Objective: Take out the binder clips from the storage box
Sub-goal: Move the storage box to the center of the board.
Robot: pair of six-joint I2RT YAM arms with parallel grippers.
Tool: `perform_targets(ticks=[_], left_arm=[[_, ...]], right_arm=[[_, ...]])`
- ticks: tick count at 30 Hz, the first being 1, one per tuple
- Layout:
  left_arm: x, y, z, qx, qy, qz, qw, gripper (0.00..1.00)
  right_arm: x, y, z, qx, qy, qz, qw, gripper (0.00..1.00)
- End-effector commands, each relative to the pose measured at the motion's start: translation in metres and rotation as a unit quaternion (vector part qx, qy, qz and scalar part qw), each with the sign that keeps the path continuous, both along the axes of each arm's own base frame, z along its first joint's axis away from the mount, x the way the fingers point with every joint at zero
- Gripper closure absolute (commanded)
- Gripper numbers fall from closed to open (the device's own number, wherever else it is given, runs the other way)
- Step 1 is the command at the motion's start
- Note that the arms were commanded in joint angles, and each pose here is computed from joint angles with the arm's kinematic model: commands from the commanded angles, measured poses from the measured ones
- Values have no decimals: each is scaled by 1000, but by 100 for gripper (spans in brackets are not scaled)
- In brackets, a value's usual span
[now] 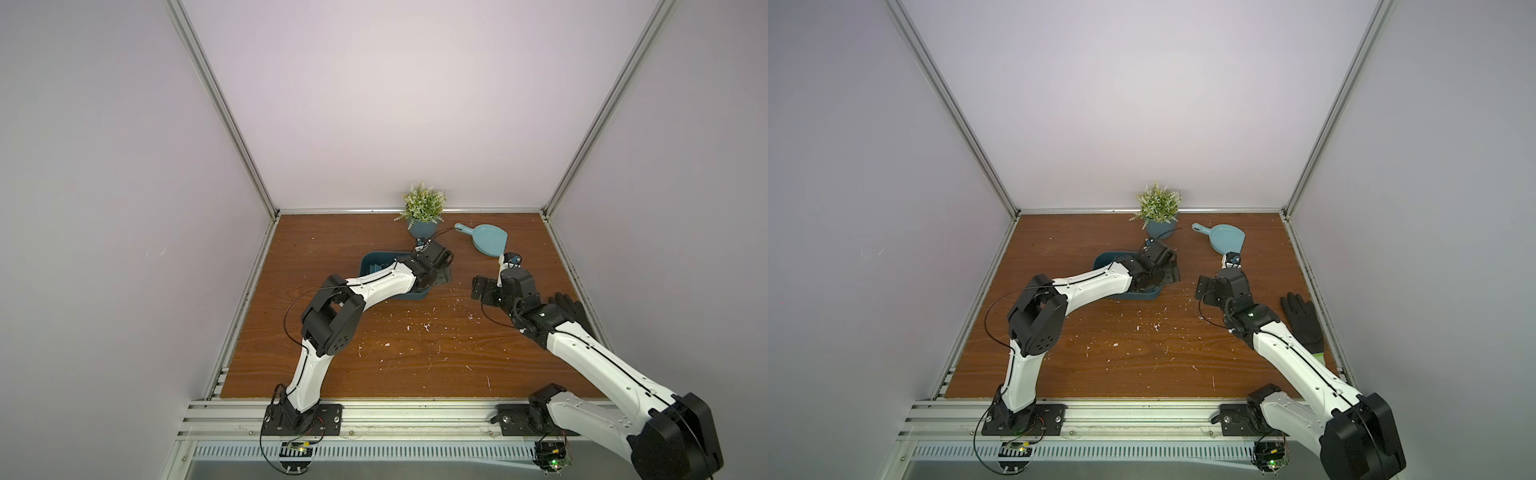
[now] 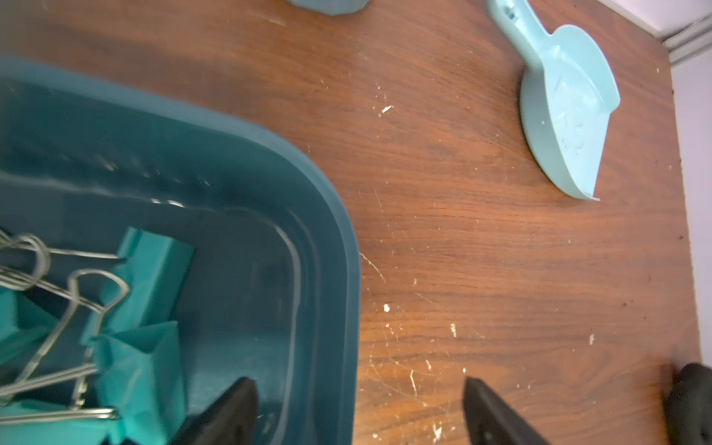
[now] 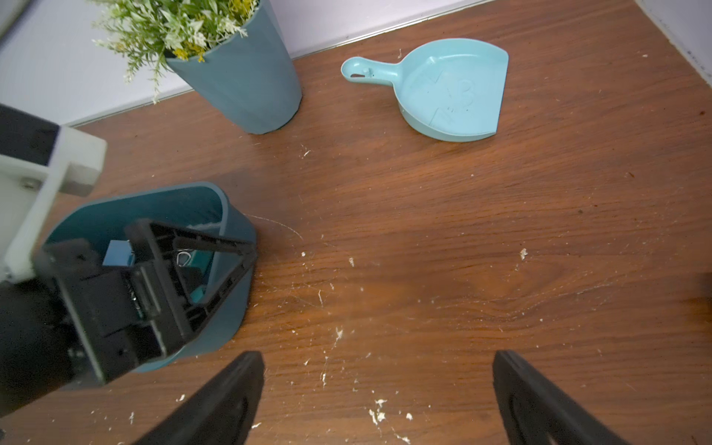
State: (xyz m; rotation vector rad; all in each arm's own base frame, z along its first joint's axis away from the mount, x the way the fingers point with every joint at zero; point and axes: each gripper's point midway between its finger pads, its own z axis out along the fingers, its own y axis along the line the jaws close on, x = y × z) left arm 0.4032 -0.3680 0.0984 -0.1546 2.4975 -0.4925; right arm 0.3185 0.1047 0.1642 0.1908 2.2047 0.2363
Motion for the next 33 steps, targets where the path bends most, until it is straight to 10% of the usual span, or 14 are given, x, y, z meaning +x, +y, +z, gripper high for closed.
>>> perform_targets(ticks=[1,23,33], left_arm=[[1,20,50,15,-44,7,999,2],[-9,235,29,73,-25,68,995,10],[4,257,-27,109,33,38,993,48]], right_arm=[[11,21,23,21,-26,31,999,1],[57,210,-15,-31,72,169,983,15],[75,236,-18,-54,86,169,980,9]])
